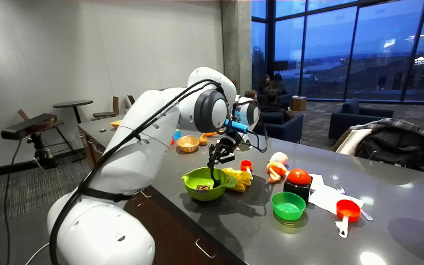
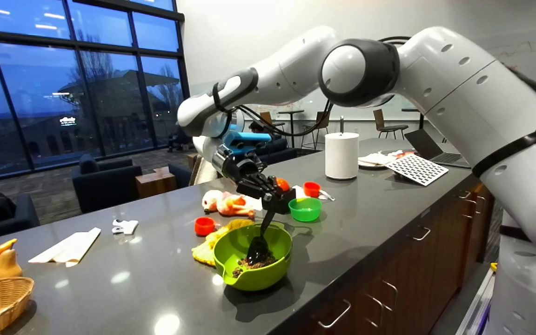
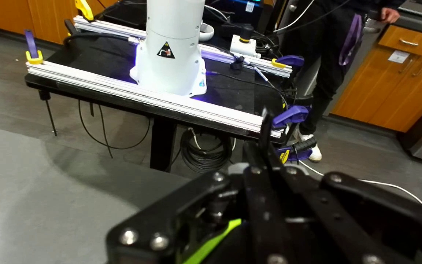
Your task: Use the black spoon to stir in the green bowl
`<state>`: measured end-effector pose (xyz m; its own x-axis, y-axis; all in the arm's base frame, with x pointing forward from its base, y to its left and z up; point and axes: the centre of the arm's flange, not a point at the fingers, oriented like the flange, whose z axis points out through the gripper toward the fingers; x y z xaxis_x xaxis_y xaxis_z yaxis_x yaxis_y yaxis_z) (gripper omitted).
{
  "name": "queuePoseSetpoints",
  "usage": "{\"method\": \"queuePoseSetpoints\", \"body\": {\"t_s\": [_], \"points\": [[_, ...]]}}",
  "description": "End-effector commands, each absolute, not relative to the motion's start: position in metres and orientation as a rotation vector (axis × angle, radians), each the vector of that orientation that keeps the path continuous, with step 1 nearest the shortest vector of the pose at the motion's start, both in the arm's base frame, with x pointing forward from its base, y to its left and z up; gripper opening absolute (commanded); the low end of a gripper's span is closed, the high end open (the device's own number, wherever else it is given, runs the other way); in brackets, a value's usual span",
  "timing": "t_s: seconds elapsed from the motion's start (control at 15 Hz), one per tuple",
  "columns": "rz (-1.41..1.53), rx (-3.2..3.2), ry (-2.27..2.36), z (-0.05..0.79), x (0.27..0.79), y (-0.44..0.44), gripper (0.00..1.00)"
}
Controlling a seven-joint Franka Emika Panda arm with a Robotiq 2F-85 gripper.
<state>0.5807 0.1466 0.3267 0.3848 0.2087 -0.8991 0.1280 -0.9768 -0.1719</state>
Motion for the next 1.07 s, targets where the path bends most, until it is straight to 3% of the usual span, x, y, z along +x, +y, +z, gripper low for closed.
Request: {"method": "queuePoseSetpoints", "body": {"t_s": [0.0, 0.6, 1.0], "points": [[1.684, -2.559, -0.231, 0.344, 0.56, 0.144, 0.01], [1.676, -2.479, -0.215, 0.323, 0.515, 0.156, 0.01], [1.682, -2.478, -0.291, 0.318, 0.527, 0.168, 0.01]]}}
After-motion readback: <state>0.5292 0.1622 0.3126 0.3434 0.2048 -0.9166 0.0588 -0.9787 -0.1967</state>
